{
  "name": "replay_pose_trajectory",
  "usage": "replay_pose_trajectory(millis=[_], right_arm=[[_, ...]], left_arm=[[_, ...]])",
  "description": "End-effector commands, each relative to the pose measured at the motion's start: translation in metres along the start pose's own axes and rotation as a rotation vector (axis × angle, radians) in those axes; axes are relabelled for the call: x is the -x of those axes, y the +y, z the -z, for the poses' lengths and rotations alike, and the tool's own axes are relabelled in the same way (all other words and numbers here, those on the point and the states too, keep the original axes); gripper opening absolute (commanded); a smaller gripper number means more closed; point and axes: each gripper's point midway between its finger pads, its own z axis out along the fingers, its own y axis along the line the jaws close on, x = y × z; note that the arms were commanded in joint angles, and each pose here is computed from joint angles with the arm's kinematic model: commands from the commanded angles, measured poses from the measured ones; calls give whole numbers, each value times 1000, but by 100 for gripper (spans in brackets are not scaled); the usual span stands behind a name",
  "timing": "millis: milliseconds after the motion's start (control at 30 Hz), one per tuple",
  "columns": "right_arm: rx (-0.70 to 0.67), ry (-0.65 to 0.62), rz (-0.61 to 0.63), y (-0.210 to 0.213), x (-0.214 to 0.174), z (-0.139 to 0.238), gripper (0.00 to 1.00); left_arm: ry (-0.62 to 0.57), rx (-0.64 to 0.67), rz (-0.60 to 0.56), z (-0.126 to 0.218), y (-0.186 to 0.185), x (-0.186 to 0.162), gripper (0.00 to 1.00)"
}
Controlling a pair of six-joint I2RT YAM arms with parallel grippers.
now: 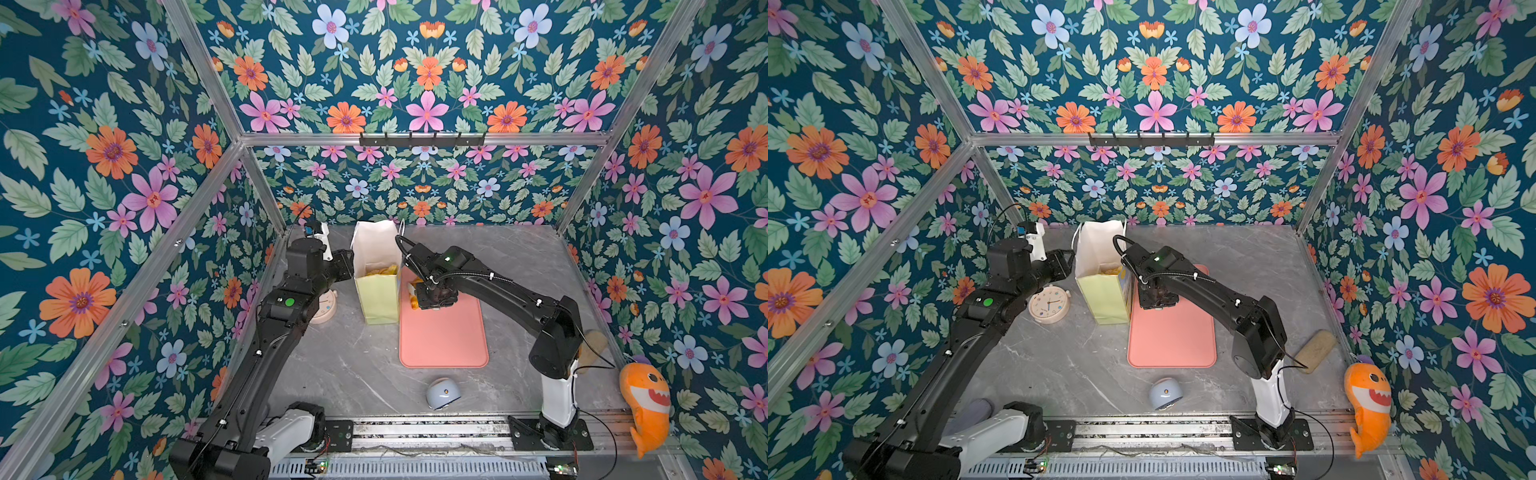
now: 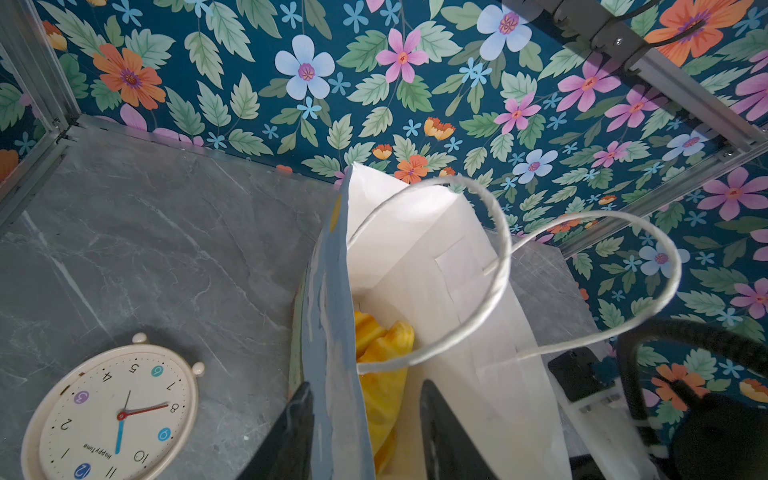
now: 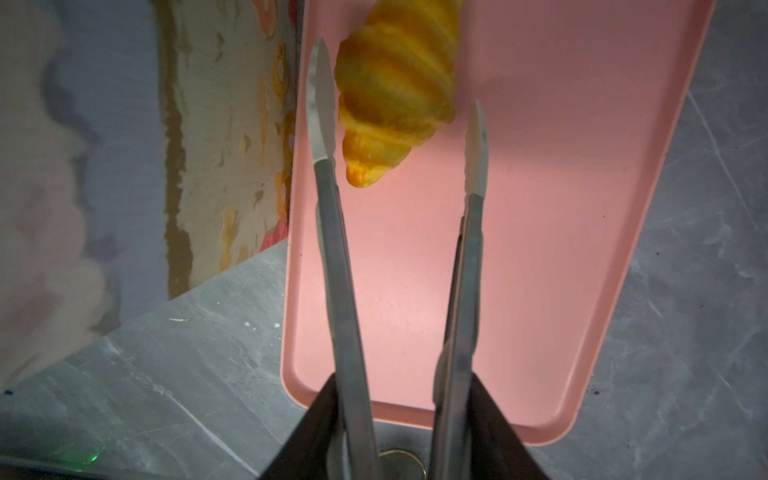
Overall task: Place the fake bread into the paper bag
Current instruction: 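Lower the open tongs around the croissant on the pink tray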
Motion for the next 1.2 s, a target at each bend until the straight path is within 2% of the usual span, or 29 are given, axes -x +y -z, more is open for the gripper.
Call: replay_pose_trajectory(millis=[0,567,967,1167], right_arm=[[-26,-4,2,-4,1,0,44],[-73,1,23,0,10,-6,47],[-137,0,58,-13,7,-3,38],[-168,6,77,-30,-1,4,38]], left_arm=[[0,-3,-5,-1,-1,0,43],[11,-6,-2,-5,0,-3,43],[13,-2,-3,-5,1,-4,43],[9,0,-3,-3,1,-4,43]])
